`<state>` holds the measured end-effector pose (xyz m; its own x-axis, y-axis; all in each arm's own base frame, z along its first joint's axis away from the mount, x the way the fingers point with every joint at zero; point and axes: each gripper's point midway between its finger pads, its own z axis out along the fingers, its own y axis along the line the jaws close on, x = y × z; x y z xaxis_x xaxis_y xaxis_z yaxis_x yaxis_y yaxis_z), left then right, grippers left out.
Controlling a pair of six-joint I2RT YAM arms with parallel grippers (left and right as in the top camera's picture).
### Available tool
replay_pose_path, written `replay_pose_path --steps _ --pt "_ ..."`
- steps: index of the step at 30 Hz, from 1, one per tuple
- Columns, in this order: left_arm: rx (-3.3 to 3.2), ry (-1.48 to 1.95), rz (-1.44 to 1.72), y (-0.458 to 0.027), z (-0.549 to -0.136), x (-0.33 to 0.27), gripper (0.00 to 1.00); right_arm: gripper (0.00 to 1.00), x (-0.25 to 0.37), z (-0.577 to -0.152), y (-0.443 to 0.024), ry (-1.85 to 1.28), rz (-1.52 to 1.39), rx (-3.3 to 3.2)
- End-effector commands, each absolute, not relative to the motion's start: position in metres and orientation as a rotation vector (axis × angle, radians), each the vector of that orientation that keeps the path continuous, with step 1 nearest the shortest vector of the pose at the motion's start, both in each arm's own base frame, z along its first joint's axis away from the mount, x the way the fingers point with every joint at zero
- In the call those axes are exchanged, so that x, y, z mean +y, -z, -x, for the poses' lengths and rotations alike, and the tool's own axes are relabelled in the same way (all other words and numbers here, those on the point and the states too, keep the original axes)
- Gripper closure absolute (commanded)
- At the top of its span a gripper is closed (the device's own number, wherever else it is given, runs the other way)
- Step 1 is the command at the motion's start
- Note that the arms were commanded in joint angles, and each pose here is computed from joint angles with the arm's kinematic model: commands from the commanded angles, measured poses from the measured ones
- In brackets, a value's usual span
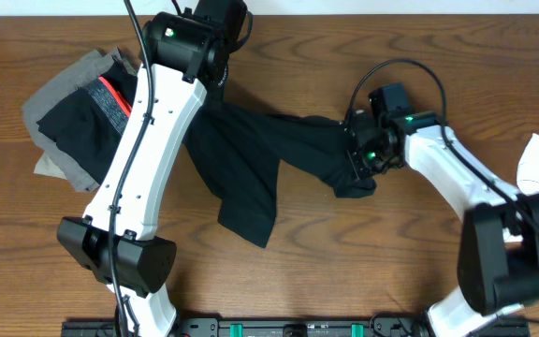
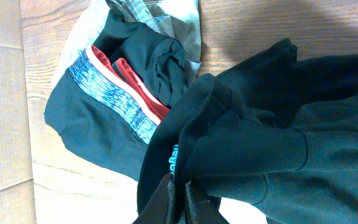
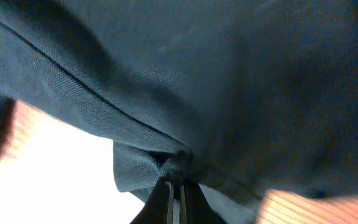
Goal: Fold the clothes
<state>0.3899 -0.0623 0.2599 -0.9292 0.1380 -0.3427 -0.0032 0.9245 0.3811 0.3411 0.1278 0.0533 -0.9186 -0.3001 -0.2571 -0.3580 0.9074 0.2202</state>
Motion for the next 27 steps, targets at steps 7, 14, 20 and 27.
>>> replay_pose_path --steps 7,14,20,27 --pt "2.658 -0.549 -0.054 -0.285 -0.38 -0.05 0.93 0.99 0.049 -0.372 -0.162 -0.012 -0.007 2.539" --pt "2.57 -0.359 -0.102 -0.33 -0.349 -0.062 0.9 0.99 -0.005 -0.376 -0.254 -0.016 -0.277 2.253" --pt "2.429 -0.171 -0.263 -0.378 -0.304 -0.09 0.94 0.99 -0.023 -0.36 -0.359 -0.021 -0.301 2.01" --pt "2.353 -0.011 -0.374 -0.399 -0.267 -0.117 0.83 0.99 -0.017 -0.339 -0.409 -0.05 -0.259 1.957"
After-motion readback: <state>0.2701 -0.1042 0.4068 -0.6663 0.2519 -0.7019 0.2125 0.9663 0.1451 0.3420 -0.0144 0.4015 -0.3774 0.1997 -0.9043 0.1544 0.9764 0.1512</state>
